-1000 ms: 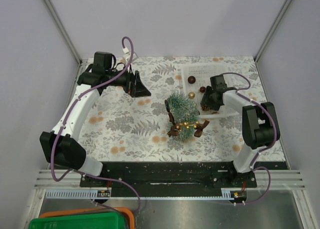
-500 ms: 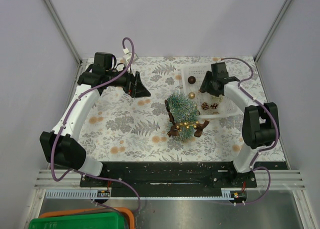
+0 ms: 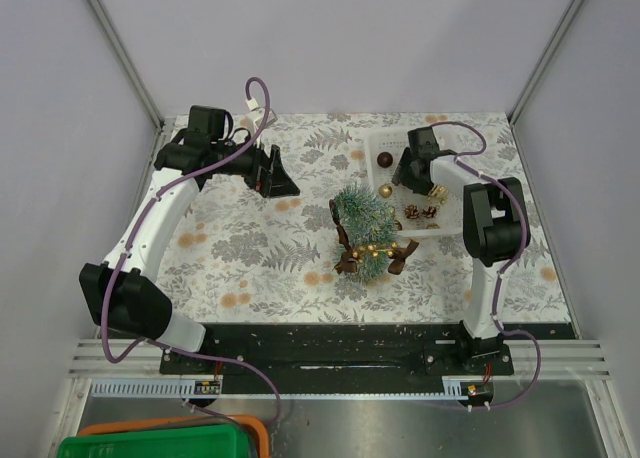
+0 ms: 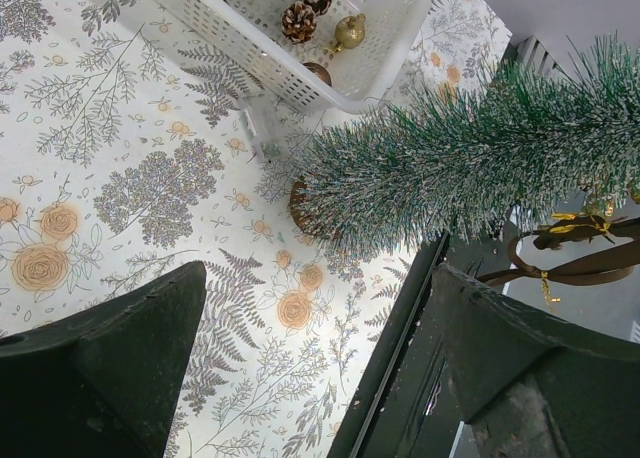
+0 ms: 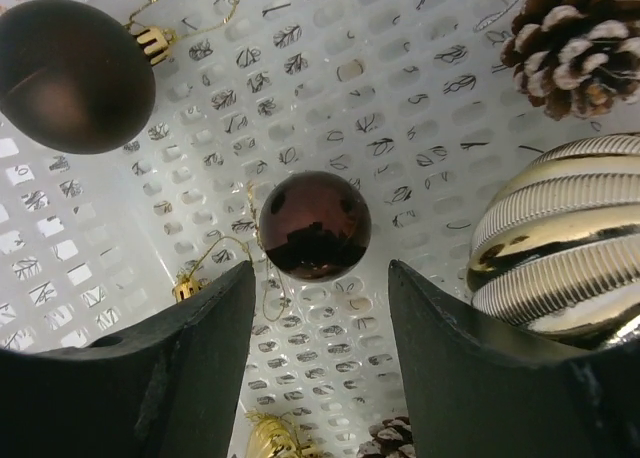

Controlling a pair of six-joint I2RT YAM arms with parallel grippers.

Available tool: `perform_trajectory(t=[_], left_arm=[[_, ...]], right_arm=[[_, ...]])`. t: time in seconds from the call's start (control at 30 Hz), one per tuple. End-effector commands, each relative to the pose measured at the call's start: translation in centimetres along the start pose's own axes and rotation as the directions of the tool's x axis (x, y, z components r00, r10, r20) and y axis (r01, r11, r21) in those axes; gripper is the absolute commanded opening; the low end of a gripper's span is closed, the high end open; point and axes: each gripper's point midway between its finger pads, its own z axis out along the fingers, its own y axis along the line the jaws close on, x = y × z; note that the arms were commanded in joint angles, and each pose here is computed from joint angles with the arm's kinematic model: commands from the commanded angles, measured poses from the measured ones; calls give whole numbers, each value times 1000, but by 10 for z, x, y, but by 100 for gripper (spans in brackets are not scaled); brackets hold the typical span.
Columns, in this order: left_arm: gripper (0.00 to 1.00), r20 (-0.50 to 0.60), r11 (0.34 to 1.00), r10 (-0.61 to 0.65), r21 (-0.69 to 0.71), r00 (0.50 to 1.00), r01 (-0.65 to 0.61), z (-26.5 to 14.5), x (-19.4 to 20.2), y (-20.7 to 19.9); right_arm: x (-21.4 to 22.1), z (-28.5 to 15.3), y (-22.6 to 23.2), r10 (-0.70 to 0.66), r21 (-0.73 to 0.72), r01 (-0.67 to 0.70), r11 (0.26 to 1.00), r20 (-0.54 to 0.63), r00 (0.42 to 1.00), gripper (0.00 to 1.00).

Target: Decorate the small christmas tree

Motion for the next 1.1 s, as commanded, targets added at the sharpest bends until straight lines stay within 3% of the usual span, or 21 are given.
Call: perform_trajectory(t=[0.0,0.73,1.07], left_arm=[[99,40,998,59,-7,997,-59,-6,-20,-6],[99,31,999,49,10,998,-49,-6,-12,-9],[99,41,997,52,53,998,-54,-4,-15,-16]], right_arm=[[-22,-2,3,30,24,-32,999,91,995,64],[-39,17,9,67,43,-75,996,154,986,58],[-41,6,18,56,6,-58,998,161,985,40]])
